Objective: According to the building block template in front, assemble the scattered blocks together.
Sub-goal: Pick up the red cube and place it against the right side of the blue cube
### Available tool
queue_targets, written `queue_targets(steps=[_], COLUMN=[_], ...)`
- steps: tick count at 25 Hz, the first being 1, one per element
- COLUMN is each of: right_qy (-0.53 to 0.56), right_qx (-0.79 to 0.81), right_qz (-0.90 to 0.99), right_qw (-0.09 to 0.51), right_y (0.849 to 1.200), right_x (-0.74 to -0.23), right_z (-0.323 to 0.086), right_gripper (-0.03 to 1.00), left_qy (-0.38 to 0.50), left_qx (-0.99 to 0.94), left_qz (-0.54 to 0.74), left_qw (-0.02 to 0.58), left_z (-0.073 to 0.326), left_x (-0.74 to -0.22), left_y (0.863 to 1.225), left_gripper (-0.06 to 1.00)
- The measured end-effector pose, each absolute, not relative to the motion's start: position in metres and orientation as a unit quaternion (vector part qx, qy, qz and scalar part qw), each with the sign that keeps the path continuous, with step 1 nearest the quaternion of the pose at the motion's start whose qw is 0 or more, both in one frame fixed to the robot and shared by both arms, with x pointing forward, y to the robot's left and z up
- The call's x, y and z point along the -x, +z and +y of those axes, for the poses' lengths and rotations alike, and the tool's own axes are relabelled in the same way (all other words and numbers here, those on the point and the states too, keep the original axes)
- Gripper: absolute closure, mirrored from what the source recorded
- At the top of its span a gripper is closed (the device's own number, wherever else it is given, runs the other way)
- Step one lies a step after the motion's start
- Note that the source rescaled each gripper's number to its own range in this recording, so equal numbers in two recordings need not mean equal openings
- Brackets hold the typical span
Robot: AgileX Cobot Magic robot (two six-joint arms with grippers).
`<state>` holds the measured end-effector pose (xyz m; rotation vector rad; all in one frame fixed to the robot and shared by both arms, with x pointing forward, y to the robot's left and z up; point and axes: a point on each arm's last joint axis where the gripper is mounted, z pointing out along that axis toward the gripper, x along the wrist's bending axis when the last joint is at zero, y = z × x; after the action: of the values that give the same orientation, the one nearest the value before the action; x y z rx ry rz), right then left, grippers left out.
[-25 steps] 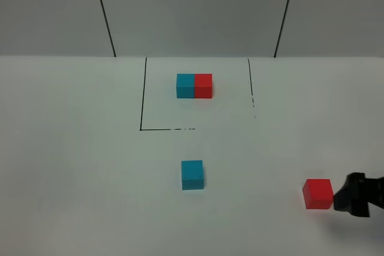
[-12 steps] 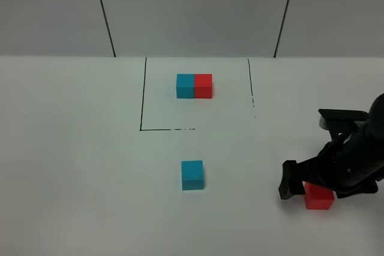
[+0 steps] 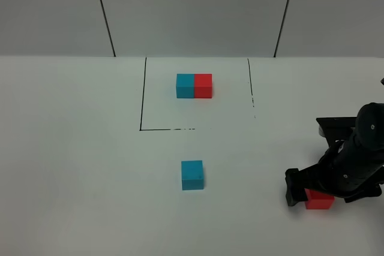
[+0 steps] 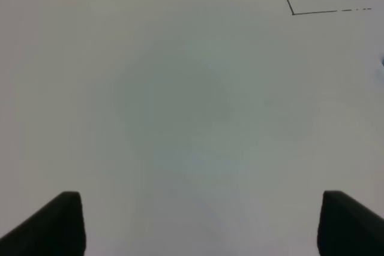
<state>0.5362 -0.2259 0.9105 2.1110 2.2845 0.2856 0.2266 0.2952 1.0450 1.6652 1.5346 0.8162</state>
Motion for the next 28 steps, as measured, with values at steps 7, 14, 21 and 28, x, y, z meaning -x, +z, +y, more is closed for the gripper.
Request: queue_targets(steps=[7,14,21,28], right_qy=[0.088,0.091,0.101,0.056], right_qx=[-0.678,-0.67,-0.642,-0.4], right_qz=[0.73,0.737,0.759,0.913], right_qw=[0.007,0.011,0.028,0.047], right_y=[0.908,0.91,0.942,0.981], right_x=[-0.536,-0.538,-0.545,-0.537], right_z=[-0.226,-0.226,-0.22,-0.171], right_gripper=[0.64,0.96,0.96,0.96], left_qy=[0.316,0.316,0.316,0.316], left_qx=[-0.646,-0.646,-0.646,-0.646], left_qz=[0.595,0.595,0.595,0.595], left_qw=[0.359,0.359,0.359,0.359], left_z=[0.295,0.295,0.295,0.295], left_x=[-0.227,-0.227,-0.227,-0.227], left_y=[1.045,1.045,1.045,1.045], left_gripper=[0.29,0.29,0.29,0.29])
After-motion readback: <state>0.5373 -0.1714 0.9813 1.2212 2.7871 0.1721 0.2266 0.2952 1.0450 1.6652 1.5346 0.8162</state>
